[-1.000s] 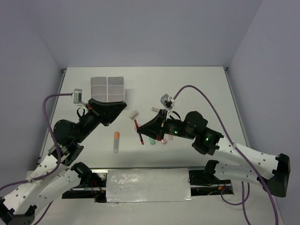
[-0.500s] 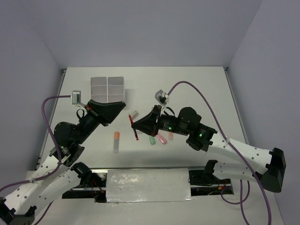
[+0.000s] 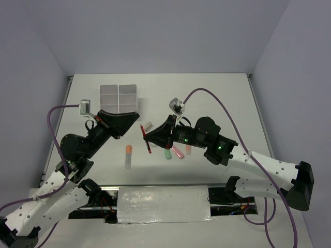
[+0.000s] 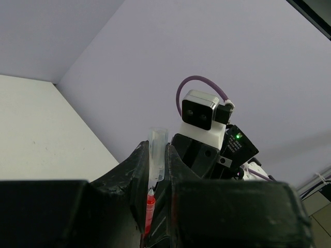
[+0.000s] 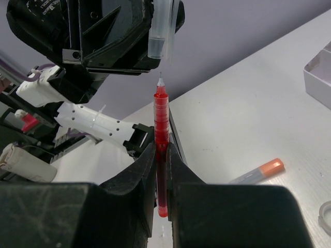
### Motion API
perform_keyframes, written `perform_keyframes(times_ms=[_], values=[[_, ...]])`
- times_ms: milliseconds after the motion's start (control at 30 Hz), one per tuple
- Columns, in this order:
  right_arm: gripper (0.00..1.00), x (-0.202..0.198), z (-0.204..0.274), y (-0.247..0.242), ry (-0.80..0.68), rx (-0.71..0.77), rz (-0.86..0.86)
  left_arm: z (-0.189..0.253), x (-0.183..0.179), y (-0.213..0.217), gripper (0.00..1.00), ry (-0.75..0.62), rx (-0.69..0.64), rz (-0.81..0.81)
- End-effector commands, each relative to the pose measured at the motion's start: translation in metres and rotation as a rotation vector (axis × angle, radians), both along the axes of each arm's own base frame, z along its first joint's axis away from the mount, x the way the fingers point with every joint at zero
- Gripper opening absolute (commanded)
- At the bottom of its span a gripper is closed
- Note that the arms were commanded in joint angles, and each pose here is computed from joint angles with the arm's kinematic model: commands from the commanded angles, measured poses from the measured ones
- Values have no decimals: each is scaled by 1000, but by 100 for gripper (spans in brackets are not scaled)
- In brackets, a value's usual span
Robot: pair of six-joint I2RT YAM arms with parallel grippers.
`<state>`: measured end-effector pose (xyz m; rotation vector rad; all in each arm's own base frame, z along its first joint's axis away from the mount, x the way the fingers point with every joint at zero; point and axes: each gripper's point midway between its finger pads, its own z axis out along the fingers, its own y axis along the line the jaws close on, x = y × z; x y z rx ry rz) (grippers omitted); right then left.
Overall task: Sort the stationery into containers
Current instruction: Close the pen cap on the pen.
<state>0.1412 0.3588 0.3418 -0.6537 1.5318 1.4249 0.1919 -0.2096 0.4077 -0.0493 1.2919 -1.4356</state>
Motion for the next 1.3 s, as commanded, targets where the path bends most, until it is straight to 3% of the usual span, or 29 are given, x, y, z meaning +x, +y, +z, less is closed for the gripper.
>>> perform_keyframes(times_ms=[0,667,1267], values=[[0,0,38,-1,-74,76,-8,14,-8,2,0,-57,-37,-18],[0,10,35,4,-74,68,-47,9,-16,4,0,-67,-31,-33],[0,5,65,5,-139,130,-18,-15,-14,-4,0,-37,18,-57]])
